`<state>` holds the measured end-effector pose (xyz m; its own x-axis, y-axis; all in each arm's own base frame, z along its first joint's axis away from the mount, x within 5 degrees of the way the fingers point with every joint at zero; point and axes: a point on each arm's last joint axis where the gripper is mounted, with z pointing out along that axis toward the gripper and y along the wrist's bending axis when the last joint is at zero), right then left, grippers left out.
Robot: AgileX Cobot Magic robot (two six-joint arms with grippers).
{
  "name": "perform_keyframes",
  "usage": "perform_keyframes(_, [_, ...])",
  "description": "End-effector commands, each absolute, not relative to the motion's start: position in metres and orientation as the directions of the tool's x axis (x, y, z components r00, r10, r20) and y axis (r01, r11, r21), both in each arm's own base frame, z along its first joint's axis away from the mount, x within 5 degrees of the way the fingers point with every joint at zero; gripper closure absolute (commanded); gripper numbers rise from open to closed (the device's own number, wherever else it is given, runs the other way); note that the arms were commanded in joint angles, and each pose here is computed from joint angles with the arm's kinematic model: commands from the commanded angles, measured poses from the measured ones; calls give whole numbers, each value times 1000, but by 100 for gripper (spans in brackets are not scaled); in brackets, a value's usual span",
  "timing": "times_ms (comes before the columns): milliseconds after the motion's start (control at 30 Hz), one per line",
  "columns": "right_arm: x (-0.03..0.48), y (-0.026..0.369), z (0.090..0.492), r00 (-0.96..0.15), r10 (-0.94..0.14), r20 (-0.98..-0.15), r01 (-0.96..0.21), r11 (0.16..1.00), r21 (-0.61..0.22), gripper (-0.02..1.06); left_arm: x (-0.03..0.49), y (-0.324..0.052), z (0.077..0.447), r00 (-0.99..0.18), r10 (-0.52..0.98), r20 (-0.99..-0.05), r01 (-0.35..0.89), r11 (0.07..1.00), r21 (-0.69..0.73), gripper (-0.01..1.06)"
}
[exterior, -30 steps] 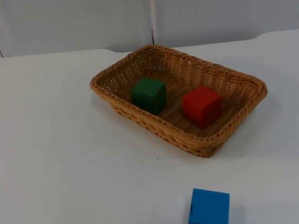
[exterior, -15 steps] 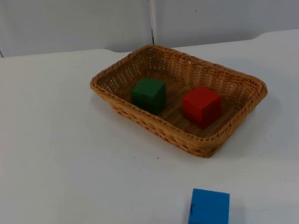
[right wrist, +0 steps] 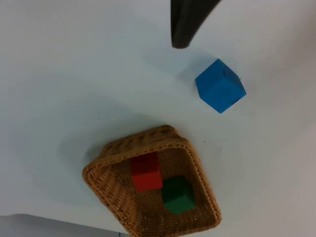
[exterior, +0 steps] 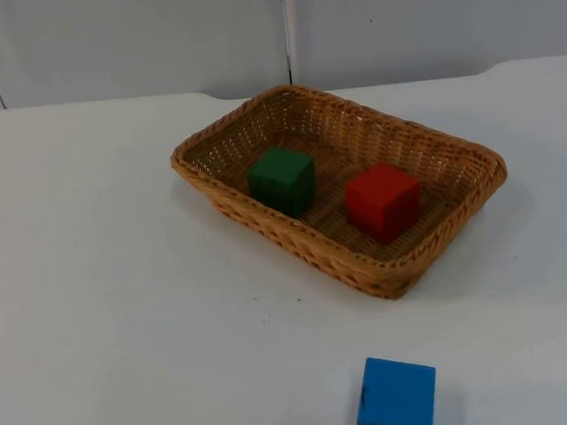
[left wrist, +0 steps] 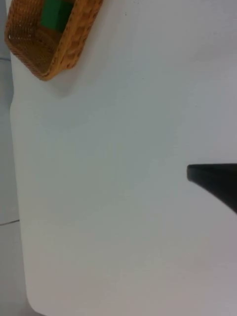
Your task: Pick up one cube with each hand and place exactly two cubes into the same basket, leaving the remaining cube outside.
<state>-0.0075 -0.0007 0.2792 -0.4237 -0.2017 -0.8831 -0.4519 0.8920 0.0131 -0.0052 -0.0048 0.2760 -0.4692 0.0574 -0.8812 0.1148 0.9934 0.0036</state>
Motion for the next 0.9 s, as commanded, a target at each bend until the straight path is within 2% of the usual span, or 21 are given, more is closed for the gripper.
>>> perform_keyframes(0, [-8,-1,280,-415,-197,-888,-448,894,11,-1,-5,-4,275,-468,50,-882,104,995,2,0])
perform_keyframes(533, [-8,-1,280,-420,-186,-888,-424,906,11,-1,-5,-4,275,-468,50,-882,104,995,2,0])
perform_keyframes(867, [-8,0,280,-444,-116,-888,-273,962,11,-1,-5,-4,275,-468,50,-882,104,995,2,0])
